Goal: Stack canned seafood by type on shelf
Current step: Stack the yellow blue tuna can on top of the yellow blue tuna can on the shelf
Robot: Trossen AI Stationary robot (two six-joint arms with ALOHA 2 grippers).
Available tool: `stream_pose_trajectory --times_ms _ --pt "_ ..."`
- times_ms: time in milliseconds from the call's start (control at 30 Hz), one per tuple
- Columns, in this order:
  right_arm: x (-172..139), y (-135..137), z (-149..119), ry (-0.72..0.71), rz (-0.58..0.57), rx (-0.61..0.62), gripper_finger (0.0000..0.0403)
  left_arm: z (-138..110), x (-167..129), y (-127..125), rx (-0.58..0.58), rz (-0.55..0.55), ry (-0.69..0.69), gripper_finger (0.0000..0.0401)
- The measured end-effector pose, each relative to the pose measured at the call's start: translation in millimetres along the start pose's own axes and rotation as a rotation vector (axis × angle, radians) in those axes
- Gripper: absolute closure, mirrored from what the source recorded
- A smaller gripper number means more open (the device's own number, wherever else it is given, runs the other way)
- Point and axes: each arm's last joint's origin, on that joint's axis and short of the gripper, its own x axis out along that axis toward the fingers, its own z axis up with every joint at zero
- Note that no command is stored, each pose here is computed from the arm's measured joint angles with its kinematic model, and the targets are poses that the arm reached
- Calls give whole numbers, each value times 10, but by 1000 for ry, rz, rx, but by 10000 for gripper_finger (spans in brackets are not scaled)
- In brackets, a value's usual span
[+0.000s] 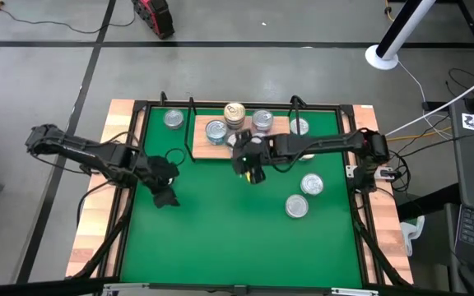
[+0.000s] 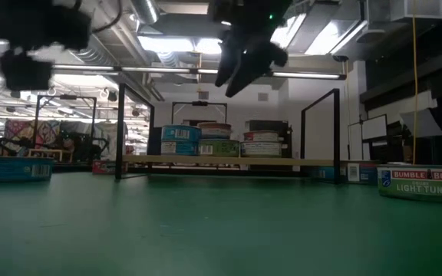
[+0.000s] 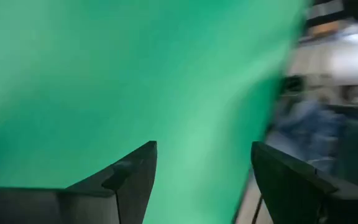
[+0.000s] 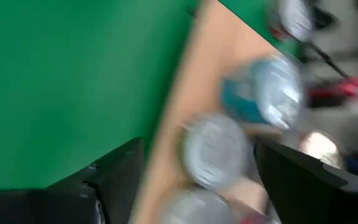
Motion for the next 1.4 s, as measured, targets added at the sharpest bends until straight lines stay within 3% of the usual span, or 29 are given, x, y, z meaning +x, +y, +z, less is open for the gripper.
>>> stream_pose_trajectory --times_ms 133,333,633,1000,1400 --pt "-66 197 136 -111 132 -35 102 -131 -13 152 -133 205 64 148" --pt "-114 438 293 -172 165 -85 102 -161 -61 295 -223 455 -80 148" --pt "-143 631 394 -201 183 -126 102 -130 6 327 -198 488 -163 148" --pt "-149 625 436 -239 165 -118 102 -100 278 382 -104 595 -52 148" --pt "-149 622 443 -246 162 -116 102 -74 489 436 -101 700 21 148"
